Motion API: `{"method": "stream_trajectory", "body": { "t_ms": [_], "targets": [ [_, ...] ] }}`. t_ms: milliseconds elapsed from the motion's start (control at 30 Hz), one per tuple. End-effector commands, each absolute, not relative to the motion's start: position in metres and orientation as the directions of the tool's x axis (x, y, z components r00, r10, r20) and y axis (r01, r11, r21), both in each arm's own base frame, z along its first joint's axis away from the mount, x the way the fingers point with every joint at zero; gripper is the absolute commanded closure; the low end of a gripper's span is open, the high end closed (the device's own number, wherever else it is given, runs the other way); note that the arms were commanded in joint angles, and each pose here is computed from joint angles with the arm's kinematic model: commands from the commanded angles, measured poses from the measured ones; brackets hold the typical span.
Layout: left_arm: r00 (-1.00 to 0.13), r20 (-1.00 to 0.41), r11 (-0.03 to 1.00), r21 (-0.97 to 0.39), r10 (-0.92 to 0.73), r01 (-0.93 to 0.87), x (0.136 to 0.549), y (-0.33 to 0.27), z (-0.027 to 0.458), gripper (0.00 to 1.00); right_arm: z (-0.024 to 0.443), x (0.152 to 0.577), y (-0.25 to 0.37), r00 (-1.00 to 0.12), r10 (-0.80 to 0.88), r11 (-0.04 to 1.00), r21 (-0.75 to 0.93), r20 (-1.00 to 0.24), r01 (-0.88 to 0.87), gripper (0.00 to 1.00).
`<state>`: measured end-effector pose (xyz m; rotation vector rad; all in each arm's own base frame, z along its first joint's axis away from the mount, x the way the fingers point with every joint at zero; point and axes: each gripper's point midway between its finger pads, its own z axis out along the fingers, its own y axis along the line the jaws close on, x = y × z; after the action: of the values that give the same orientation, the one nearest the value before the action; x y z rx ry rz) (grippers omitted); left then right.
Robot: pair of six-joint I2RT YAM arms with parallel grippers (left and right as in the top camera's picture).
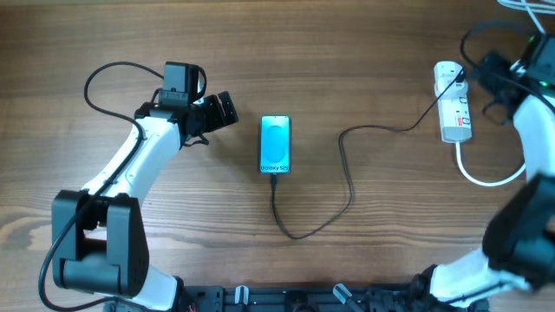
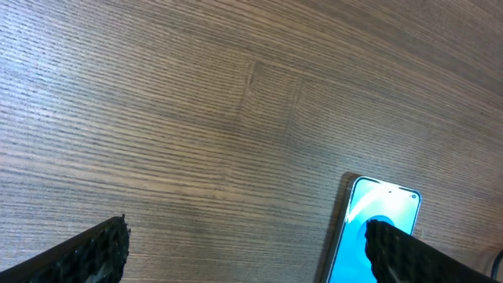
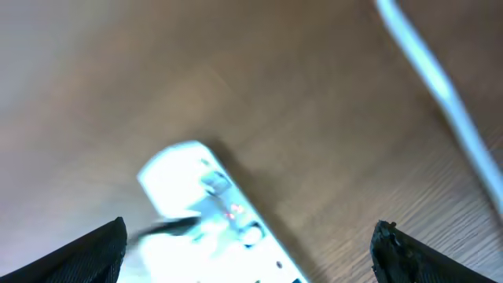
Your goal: Plug charger to phone and switch on socket
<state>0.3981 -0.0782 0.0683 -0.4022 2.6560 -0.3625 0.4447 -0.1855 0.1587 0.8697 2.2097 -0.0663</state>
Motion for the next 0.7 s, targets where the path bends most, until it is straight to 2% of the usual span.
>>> {"method": "stream_trajectory", "body": {
  "t_ms": [0,200,267,500,667],
  "targets": [
    [-0.861,-0.386,0.927,-0.304,-0.332,-0.221,0.4,-0.076,0.072,0.0,0.245,0.432,-0.181,-0.367,0.505,0.789,0.245,-0.781,0.564,0.0],
    [-0.86,-0.386,0.927,-0.304,-0.332,-0.221,0.4,-0.075,0.072,0.0,0.35,0.389,-0.164,-0.178,0.43,0.813,0.294,-0.885,0.502,0.0],
    [-0.86,-0.386,0.927,-0.304,-0.332,-0.221,0.4,-0.075,0.072,0.0,0.369,0.38,-0.157,-0.142,0.413,0.823,0.302,-0.9,0.482,0.0],
    [-0.86,-0.386,0.927,-0.304,-0.332,-0.221,0.4,-0.075,0.072,0.0,0.378,0.384,-0.097,-0.176,0.383,0.885,0.306,-0.907,0.351,0.01],
    [-0.86,-0.386,0.927,-0.304,-0.332,-0.221,0.4,-0.075,0.072,0.0,0.365,0.37,-0.045,-0.29,0.364,0.92,0.294,-0.885,0.258,0.0]
  ]
}}
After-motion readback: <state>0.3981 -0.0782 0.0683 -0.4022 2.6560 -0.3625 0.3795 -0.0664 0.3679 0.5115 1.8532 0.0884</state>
